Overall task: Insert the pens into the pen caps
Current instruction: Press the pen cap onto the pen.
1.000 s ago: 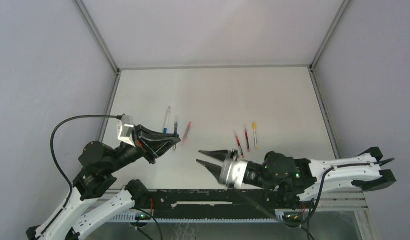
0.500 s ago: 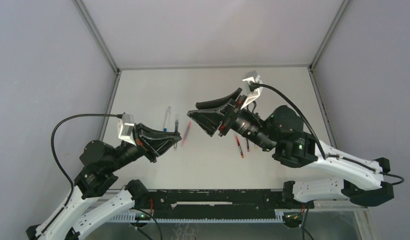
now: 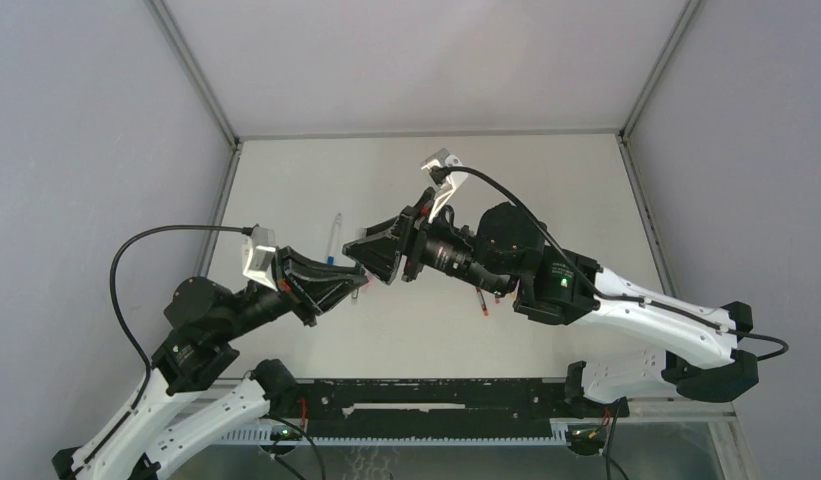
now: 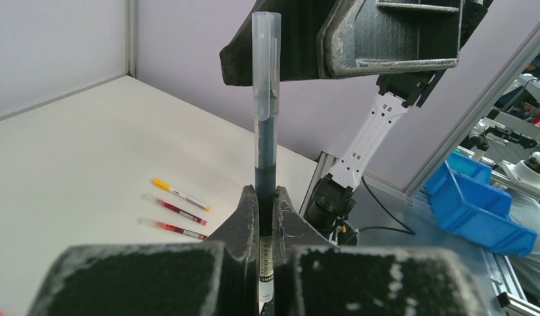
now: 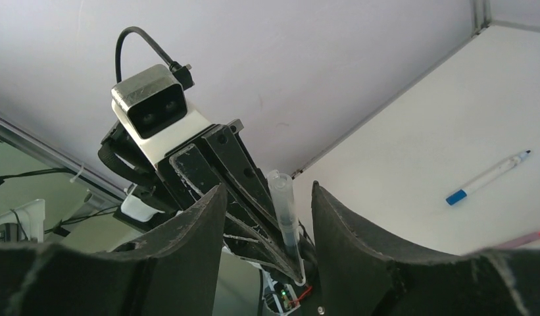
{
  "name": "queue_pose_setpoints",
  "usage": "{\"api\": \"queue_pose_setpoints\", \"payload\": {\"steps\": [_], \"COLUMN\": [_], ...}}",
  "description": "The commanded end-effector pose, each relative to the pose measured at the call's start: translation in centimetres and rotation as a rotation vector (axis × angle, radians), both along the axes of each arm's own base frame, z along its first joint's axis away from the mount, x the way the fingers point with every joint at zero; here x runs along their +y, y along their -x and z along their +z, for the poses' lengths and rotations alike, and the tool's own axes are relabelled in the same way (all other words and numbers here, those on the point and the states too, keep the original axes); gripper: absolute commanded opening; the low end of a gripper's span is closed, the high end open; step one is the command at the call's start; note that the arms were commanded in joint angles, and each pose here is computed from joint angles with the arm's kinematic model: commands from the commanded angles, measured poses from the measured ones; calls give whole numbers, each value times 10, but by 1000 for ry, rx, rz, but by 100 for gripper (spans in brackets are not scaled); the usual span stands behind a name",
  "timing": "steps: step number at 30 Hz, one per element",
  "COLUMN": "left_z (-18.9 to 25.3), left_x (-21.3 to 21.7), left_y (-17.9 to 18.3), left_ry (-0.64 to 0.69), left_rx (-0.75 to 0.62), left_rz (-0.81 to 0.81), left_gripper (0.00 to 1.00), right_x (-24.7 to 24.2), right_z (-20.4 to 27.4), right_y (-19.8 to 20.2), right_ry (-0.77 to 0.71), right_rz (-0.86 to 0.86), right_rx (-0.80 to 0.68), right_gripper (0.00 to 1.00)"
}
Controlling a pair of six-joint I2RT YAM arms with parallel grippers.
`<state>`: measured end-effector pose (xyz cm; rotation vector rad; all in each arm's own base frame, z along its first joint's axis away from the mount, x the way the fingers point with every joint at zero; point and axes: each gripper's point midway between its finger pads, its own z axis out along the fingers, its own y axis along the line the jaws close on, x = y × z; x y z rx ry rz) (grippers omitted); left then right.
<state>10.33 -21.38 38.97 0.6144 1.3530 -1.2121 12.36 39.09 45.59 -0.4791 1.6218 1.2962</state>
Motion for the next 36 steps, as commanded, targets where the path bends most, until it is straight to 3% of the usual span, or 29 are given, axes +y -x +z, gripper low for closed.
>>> {"api": "queue_pose_setpoints", "payload": {"steps": [1, 10, 14, 16, 24, 36], "left_z": [13, 14, 16, 20, 37, 63], "left_x": [1, 2, 2, 3, -2, 2], "left_y": [5, 9, 12, 14, 23, 43], "left_ry": [30, 38, 45, 67, 206, 281], "left_rx": [-49, -48, -50, -42, -47, -115], "left_rz": [-19, -30, -42, -51, -123, -210], "left_gripper": [0, 0, 0, 0, 0, 0], "right_x": [-3, -1, -1, 0, 0, 10], "right_z": [20, 17, 12, 10, -10, -83], "right_y": [5, 1, 1, 6, 39, 90], "right_ry": [-57, -45, -26, -22, 10, 114], "right_rz": [22, -1, 1, 25, 173, 454], "right_rx": [7, -11, -32, -43, -122, -76], "right_gripper": [56, 29, 6, 0, 0, 0]}}
